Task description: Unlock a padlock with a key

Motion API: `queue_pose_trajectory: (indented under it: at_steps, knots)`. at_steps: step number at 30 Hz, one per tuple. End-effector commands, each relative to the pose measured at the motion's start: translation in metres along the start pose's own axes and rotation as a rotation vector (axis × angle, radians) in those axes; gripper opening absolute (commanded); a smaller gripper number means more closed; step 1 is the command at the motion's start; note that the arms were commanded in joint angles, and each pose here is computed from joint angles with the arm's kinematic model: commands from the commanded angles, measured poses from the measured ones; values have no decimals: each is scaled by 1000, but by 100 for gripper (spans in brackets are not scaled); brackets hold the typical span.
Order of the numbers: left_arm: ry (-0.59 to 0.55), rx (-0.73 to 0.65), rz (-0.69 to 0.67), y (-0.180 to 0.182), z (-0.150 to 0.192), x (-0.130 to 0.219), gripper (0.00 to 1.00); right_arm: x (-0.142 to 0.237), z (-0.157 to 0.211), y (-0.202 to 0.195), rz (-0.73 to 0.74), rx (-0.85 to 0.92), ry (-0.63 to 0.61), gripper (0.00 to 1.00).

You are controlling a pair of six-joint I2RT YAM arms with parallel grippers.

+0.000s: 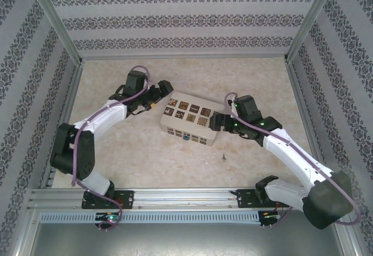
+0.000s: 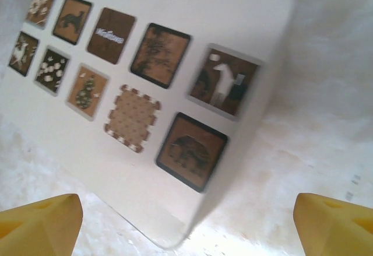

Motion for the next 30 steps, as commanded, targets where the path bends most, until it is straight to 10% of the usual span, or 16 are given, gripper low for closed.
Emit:
queue_pose_trajectory:
  at_steps: [1, 30]
  knots:
    - [-85, -63, -8, -1, -6, 27, 99, 13, 15, -15, 111, -21, 57, 90]
    - [-247, -82, -75, 35, 23, 78, 99, -49, 107, -53, 134, -258, 453, 36]
Point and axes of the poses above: each hand's point on the last joint's axis, 136 mm out from that joint toward the fingers, its own x axis back along the fingers, its own y axis along the line the jaws close on, z = x × y, the point moved 7 cm from there along x, back along the fingers, and after that the axes turned 1 degree about -x, right-handed, at the moved point
